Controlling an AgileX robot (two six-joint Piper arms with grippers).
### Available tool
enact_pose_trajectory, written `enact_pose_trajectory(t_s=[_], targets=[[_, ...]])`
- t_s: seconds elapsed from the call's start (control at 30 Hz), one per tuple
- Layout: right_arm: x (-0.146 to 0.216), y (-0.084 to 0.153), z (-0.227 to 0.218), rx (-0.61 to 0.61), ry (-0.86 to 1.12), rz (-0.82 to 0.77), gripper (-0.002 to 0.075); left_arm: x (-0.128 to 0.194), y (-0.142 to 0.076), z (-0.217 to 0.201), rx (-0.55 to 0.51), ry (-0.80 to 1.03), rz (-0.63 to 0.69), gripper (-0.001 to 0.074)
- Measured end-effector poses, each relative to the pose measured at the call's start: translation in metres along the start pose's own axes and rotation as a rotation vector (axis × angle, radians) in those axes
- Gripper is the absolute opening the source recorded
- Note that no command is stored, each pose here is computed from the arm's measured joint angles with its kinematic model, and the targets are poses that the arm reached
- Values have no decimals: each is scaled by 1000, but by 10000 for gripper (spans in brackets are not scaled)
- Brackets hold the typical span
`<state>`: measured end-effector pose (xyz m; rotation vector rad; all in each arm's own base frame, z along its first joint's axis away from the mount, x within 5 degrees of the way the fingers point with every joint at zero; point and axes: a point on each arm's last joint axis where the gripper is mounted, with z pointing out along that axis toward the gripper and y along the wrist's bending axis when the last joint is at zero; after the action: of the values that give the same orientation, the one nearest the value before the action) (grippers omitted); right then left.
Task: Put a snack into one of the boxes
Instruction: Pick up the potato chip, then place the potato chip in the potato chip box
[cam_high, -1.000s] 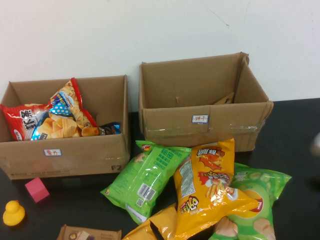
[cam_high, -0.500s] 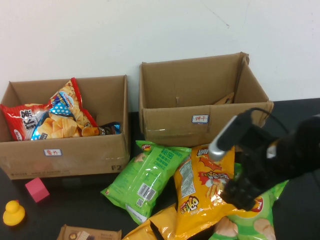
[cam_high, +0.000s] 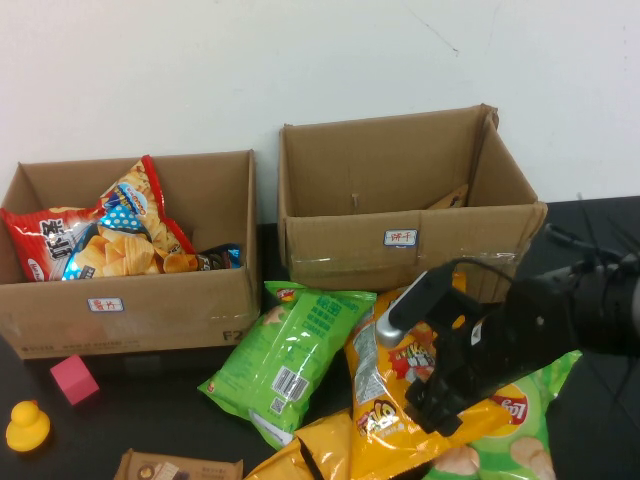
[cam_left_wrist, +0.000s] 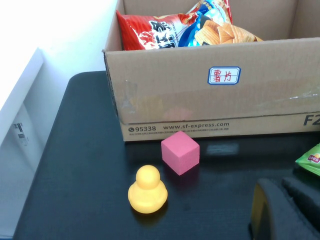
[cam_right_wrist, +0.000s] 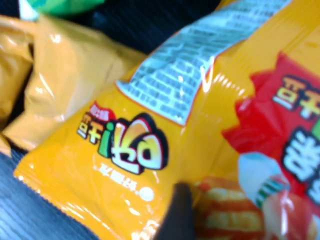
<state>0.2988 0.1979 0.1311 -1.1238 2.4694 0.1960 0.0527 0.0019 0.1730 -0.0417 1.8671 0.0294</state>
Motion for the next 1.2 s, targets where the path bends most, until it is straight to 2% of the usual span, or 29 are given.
enact_pose_trajectory(t_s=[0.07,0.1,0.2,0.23,0.33,0.53,0.7,0.8,1.0,1.2], targets=[[2,0,4,-3,11,1,587,0,0,0,0,0,0,-2],[2,0,5,-4,13,1,507,0,0,0,0,0,0,-2],[1,0,3,-2,8,8,196,-1,0,0,0,-2,0,-2],[-1,0,1,0,-1,20,138,-1,0,0,0,-2,0,-2],[-9,0,-16,-9,-15,51,53,-1,0,0,0,-2,0,-2],[-27,5,-88,-7,-137,66,42,-1,0,0,0,-2,0,-2],[-44,24,-155,14,-352,4,40,-1,0,0,0,-2,0,-2],[-56,33,-178,35,-473,-43,37,-1,0,0,0,-2,0,-2],[-90,35,-176,110,-650,-115,37,-1,0,0,0,-2,0,-2],[-138,34,-126,156,-746,-141,37,-1,0,0,0,-2,0,-2]])
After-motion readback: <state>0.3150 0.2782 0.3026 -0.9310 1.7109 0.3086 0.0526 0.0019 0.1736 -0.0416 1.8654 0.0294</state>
